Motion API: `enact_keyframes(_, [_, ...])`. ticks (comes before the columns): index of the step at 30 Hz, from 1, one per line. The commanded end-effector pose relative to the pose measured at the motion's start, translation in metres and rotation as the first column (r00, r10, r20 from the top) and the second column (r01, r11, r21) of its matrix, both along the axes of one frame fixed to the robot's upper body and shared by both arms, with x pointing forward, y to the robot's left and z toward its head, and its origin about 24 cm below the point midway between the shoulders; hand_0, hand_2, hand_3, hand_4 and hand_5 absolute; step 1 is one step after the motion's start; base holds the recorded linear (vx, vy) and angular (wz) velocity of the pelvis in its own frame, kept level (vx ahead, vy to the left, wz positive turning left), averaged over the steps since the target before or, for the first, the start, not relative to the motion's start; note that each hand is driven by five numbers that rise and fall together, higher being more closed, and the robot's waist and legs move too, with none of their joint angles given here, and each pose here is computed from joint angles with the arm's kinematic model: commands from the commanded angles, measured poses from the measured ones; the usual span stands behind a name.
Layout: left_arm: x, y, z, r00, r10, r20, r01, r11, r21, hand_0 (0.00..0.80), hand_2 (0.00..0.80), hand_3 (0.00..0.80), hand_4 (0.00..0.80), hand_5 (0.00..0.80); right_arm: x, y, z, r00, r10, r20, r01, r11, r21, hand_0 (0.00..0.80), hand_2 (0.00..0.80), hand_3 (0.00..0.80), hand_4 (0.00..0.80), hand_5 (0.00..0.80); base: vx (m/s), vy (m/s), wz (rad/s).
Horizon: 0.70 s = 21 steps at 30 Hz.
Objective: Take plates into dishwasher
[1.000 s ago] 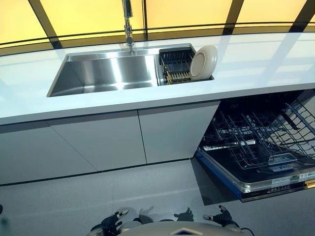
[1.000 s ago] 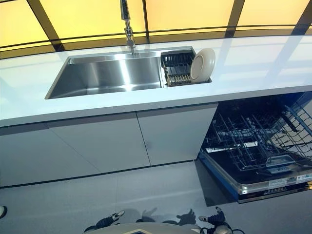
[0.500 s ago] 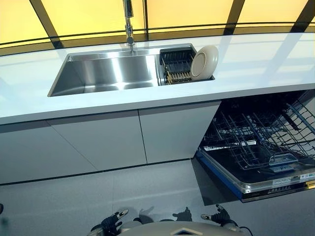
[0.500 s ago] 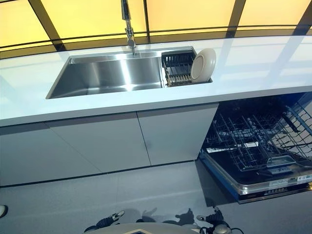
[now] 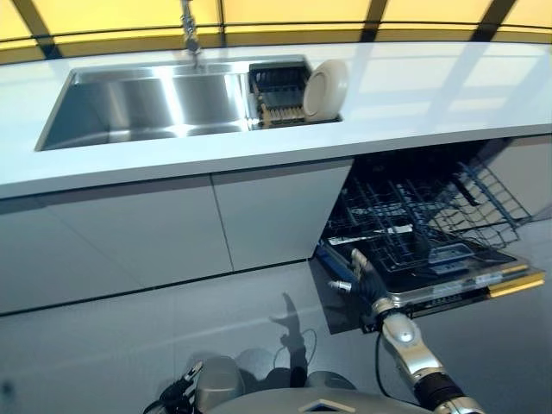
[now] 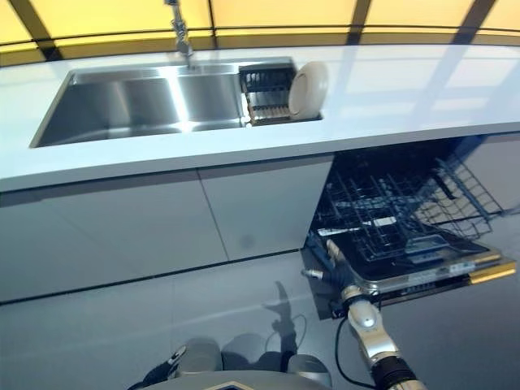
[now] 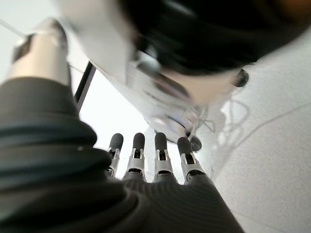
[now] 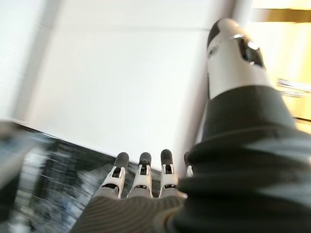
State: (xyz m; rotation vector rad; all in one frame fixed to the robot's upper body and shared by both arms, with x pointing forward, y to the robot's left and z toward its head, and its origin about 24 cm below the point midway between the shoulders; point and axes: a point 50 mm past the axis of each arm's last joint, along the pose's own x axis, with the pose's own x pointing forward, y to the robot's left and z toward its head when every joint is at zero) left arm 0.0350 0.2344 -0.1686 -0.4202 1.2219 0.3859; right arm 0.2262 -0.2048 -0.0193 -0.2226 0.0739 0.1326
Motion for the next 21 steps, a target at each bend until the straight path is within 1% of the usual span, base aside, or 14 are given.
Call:
enact_keyframes(1, [-0.007, -0.001, 0.000, 1.000, -0.029, 0.001, 0.029, 1.000, 0.008, 0.000, 0.000, 0.000, 0.000, 0.000, 0.026, 0.007, 0.053, 0.964, 0.045, 0.261, -0.056, 0.998, 0.037, 0.000, 0.000, 0.000, 0.000, 0.000, 0.202, 0.050, -0.56])
enact_keyframes(2, [-0.007, -0.001, -0.001, 1.000, -0.029, 0.000, 0.029, 1.000, 0.008, 0.000, 0.000, 0.000, 0.000, 0.000, 0.027, 0.007, 0.055, 0.963, 0.045, 0.265, -0.057, 0.998, 0.036, 0.000, 0.000, 0.000, 0.000, 0.000, 0.385, 0.113, -0.46])
enact_keyframes(3, [-0.014, -0.003, -0.001, 0.999, -0.027, -0.016, 0.027, 1.000, 0.006, 0.000, 0.000, 0.000, 0.000, 0.000, 0.034, 0.004, 0.072, 0.951, 0.040, 0.308, -0.059, 0.997, 0.050, 0.000, 0.000, 0.000, 0.000, 0.000, 0.289, 0.087, -0.32])
enact_keyframes(4, [-0.015, -0.004, -0.002, 1.000, -0.024, -0.018, 0.025, 1.000, 0.005, 0.000, 0.000, 0.000, 0.000, 0.000, 0.036, 0.004, 0.076, 0.948, 0.040, 0.315, -0.060, 0.997, 0.052, 0.000, 0.000, 0.000, 0.000, 0.000, 0.461, 0.177, -0.56])
enact_keyframes(5, [-0.020, -0.007, -0.002, 0.999, -0.017, -0.028, 0.016, 1.000, -0.007, 0.000, 0.000, 0.000, 0.000, 0.000, 0.041, 0.002, 0.091, 0.930, 0.034, 0.366, -0.059, 0.997, 0.056, 0.000, 0.000, 0.000, 0.000, 0.000, 0.264, 0.129, -0.61])
enact_keyframes(6, [-0.021, -0.008, -0.003, 1.000, -0.012, -0.029, 0.012, 1.000, -0.010, 0.000, 0.000, 0.000, 0.000, 0.000, 0.042, 0.001, 0.095, 0.926, 0.037, 0.376, -0.062, 0.997, 0.054, 0.000, 0.000, 0.000, 0.000, 0.000, 0.298, 0.172, -0.78])
enact_keyframes(7, [-0.022, -0.011, -0.003, 1.000, -0.001, -0.029, 0.001, 1.000, -0.017, 0.000, 0.000, 0.000, 0.000, 0.000, 0.044, -0.001, 0.104, 0.917, 0.038, 0.397, -0.067, 0.996, 0.059, 0.000, 0.000, 0.000, 0.000, 0.000, 0.269, 0.214, -0.67])
enact_keyframes(8, [-0.023, -0.017, -0.004, 0.999, 0.031, -0.026, -0.032, 0.999, -0.030, 0.000, 0.000, 0.000, 0.000, 0.000, 0.049, -0.006, 0.117, 0.893, 0.018, 0.450, -0.061, 0.995, 0.082, 0.000, 0.000, 0.000, 0.000, 0.000, 0.275, 0.219, -0.56])
enact_keyframes(10, [-0.023, -0.019, -0.005, 0.998, 0.052, -0.025, -0.053, 0.998, -0.030, 0.000, 0.000, 0.000, 0.000, 0.000, 0.052, -0.008, 0.121, 0.887, 0.017, 0.462, -0.068, 0.993, 0.094, 0.000, 0.000, 0.000, 0.000, 0.000, 0.275, 0.204, -0.41])
enact_keyframes(11, [-0.018, -0.020, -0.005, 0.998, 0.062, -0.014, -0.062, 0.998, -0.023, 0.000, 0.000, 0.000, 0.000, 0.000, 0.058, -0.015, 0.125, 0.879, -0.019, 0.476, -0.031, 0.995, 0.097, 0.000, 0.000, 0.000, 0.000, 0.000, 0.378, 0.243, -0.28])
enact_keyframes(16, [0.004, -0.010, -0.002, 1.000, 0.003, 0.006, -0.003, 1.000, 0.007, 0.000, 0.000, 0.000, 0.000, 0.000, 0.077, -0.041, 0.137, 0.894, -0.114, 0.434, 0.075, 0.992, 0.106, 0.000, 0.000, 0.000, 0.000, 0.000, 0.331, 0.192, 0.00])
enact_keyframes(19, [0.019, -0.006, 0.000, 0.999, -0.030, 0.017, 0.029, 0.999, 0.019, 0.000, 0.000, 0.000, 0.000, 0.000, 0.086, -0.049, 0.141, 0.896, -0.141, 0.421, 0.102, 0.988, 0.112, 0.000, 0.000, 0.000, 0.000, 0.000, 0.235, 0.145, 0.08])
enact_keyframes(21, [0.028, -0.002, 0.002, 0.998, -0.063, 0.017, 0.062, 0.998, 0.033, 0.000, 0.000, 0.000, 0.000, 0.000, 0.095, -0.051, 0.149, 0.889, -0.175, 0.423, 0.125, 0.982, 0.142, 0.000, 0.000, 0.000, 0.000, 0.000, 0.336, 0.208, 0.32])
